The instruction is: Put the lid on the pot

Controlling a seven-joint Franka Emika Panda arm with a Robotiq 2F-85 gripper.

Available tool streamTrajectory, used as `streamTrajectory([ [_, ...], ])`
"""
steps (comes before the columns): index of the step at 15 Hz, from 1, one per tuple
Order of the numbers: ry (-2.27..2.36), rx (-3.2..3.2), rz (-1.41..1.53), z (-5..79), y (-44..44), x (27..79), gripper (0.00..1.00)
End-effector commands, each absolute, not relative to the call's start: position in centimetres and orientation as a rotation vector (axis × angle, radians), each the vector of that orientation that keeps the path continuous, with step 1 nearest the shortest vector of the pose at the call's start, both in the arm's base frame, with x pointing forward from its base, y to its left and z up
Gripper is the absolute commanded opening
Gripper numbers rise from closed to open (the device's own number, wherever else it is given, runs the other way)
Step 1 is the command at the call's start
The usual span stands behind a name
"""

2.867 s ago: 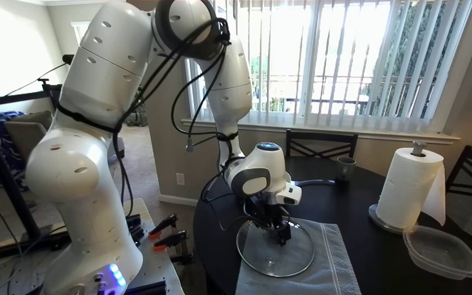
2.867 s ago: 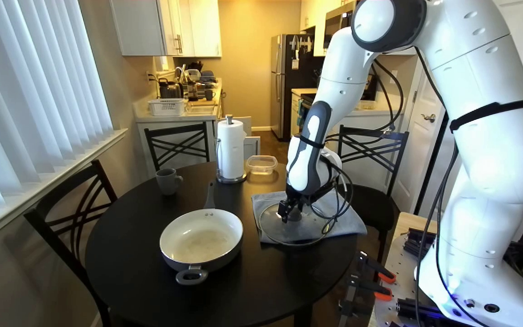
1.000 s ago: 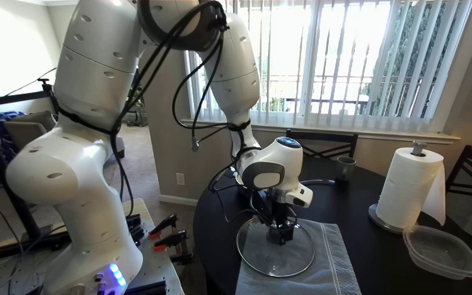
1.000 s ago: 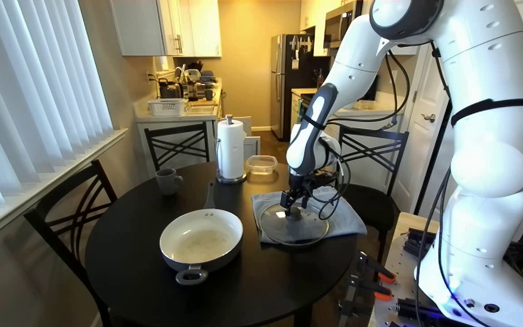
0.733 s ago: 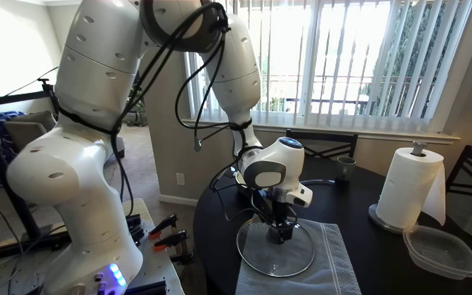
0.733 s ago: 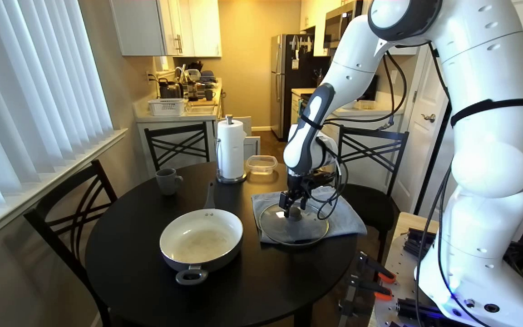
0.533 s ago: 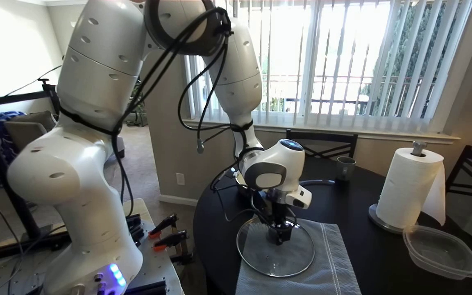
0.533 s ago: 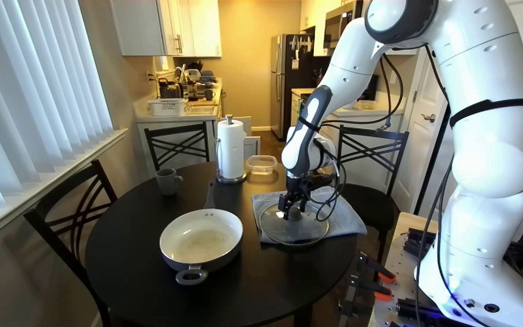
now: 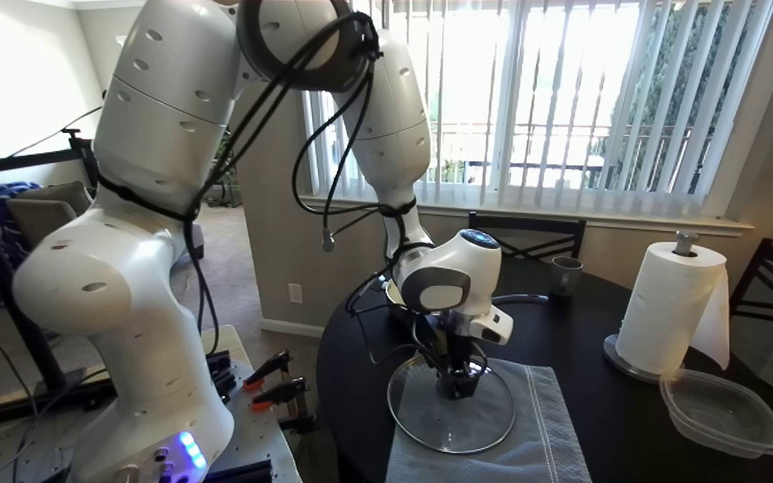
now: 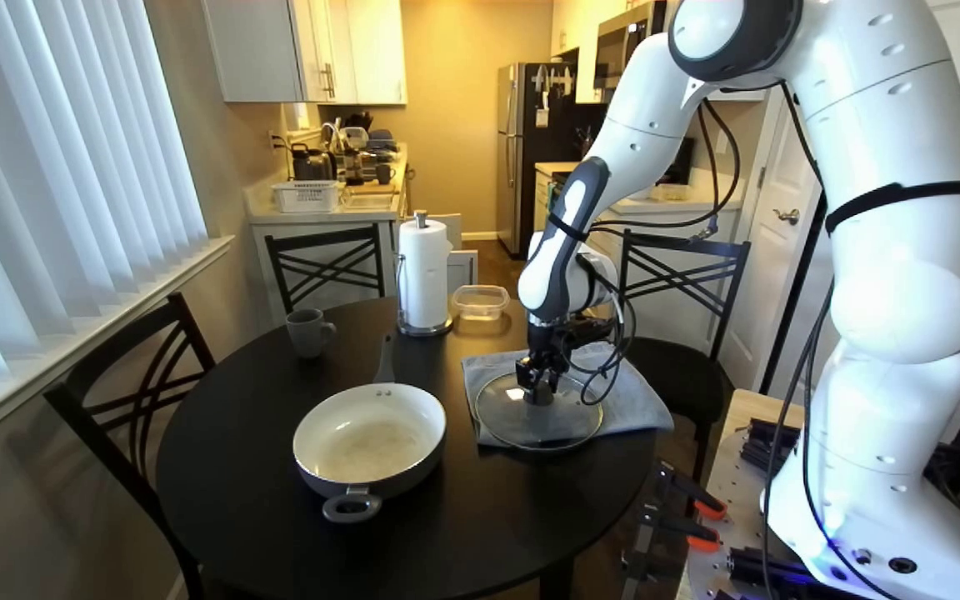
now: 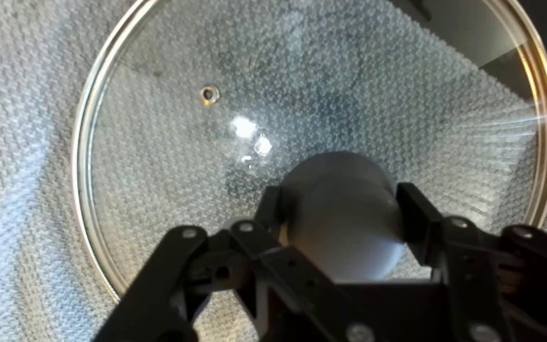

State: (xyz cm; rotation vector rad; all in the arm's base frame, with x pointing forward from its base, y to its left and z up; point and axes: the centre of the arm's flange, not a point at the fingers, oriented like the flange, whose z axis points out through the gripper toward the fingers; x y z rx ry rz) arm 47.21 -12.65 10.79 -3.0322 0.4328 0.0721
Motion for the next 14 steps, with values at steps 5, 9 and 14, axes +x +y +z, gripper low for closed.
streamTrajectory([
  [5,0.408,-3.039,0.069,11.4,-11.7,46.7,0.35],
  [9,0.402,-3.058,0.038,12.3,-11.1,46.2,0.35],
  [14,0.390,-3.056,-0.034,14.2,-11.0,45.2,0.35],
])
